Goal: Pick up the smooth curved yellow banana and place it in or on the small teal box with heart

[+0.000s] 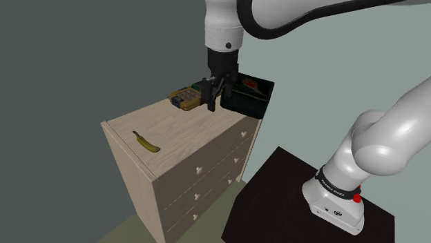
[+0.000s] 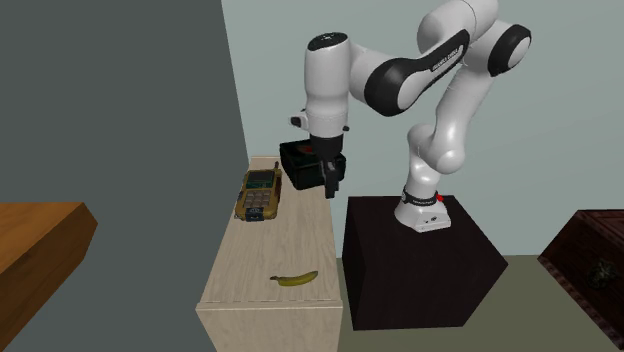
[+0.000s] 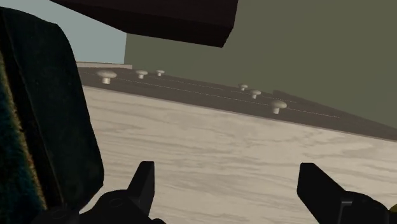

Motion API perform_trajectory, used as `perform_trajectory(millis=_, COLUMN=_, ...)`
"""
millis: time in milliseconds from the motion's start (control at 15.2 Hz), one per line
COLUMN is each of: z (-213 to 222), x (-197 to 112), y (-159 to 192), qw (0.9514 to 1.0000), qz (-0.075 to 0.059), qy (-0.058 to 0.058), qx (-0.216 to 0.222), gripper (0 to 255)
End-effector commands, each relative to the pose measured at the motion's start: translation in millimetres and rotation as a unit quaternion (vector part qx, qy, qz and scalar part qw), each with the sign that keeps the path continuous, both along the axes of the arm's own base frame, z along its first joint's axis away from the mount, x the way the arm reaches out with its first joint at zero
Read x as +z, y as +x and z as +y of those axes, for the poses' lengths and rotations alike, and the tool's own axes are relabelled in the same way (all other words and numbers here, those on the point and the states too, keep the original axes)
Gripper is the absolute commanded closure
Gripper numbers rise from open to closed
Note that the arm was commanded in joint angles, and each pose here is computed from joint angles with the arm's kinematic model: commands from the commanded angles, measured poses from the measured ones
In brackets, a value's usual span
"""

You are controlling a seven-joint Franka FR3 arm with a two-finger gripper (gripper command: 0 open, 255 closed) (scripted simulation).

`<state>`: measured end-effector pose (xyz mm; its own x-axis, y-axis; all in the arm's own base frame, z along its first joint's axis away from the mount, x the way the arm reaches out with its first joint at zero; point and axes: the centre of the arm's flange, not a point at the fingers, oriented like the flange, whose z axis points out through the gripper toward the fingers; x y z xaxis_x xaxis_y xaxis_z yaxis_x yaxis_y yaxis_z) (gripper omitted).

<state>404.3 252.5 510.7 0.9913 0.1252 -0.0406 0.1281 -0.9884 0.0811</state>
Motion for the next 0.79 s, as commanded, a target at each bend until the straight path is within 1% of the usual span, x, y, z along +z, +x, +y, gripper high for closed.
perform_trajectory(millis=0, z=30.3, x=-6.2, y=10.5, qw=1.0, qz=0.0, qy=0.002, qx=0.0, gripper=0)
perform_trajectory(millis=726, z=161.7, x=-35.6, y=61.7, qw=1.0, qz=0.001, qy=0.006, qx=0.003, gripper=0)
